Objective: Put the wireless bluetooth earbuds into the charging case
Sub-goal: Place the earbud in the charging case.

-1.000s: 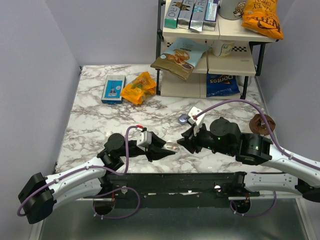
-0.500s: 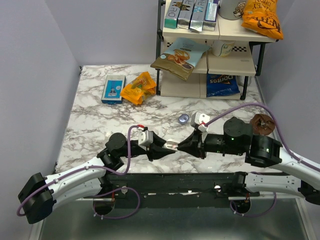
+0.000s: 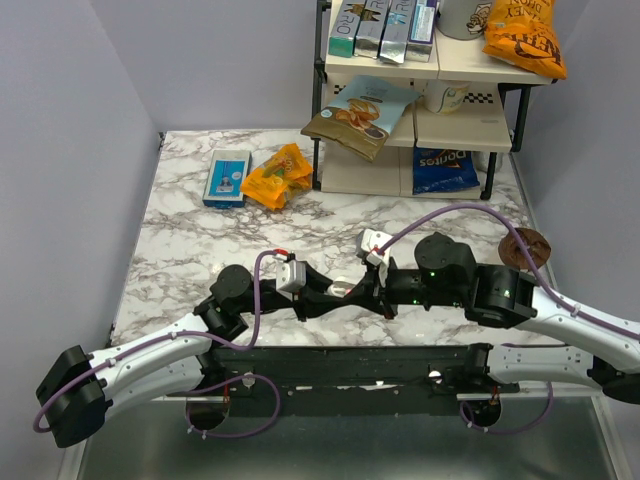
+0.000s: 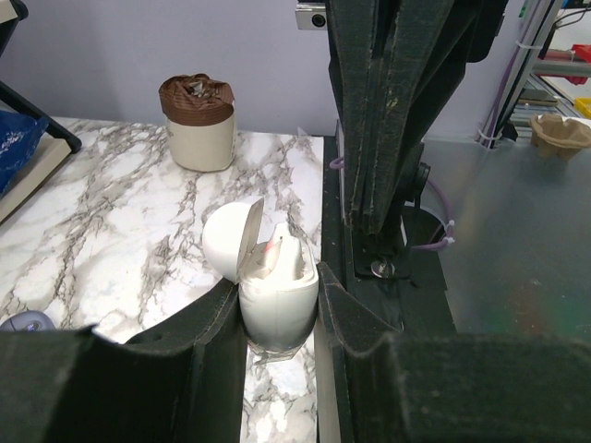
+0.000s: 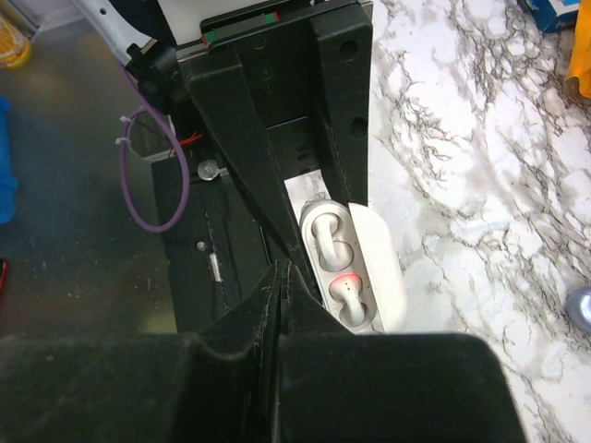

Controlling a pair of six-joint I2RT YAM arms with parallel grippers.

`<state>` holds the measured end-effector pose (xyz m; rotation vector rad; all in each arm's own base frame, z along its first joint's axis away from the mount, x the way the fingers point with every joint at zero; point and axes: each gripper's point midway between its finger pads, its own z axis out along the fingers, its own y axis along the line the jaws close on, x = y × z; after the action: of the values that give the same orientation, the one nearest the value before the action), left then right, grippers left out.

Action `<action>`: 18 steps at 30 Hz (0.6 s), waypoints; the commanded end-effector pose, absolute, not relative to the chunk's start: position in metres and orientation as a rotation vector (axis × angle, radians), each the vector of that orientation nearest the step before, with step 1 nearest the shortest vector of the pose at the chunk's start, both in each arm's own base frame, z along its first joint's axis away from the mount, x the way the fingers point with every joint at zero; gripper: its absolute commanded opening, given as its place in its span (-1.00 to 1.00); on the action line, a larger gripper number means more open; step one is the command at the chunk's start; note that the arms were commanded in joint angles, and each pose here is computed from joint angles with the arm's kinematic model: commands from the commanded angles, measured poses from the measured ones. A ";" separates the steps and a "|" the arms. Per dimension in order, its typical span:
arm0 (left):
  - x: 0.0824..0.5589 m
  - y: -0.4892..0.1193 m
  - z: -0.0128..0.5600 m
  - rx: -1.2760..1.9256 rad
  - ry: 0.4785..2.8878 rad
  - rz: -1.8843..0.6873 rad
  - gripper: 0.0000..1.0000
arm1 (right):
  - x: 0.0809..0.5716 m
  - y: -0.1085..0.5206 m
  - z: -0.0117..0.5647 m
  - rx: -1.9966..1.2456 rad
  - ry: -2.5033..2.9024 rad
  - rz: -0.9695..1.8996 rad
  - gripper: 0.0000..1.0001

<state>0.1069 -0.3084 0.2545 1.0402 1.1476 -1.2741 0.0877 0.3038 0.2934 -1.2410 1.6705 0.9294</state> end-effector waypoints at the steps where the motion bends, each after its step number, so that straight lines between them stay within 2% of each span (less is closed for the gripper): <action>1: 0.099 -0.309 0.270 1.068 1.062 -1.281 -1.00 | 0.094 0.305 0.301 -1.210 1.676 0.900 -0.83; 18: 0.086 -0.311 0.272 1.108 1.011 -1.274 -1.00 | 0.110 0.306 0.291 -1.130 1.747 0.823 -0.85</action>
<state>0.0982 -0.3114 0.2546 1.0720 1.1179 -1.2742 0.0985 0.3067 0.2831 -1.1932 1.7365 0.8727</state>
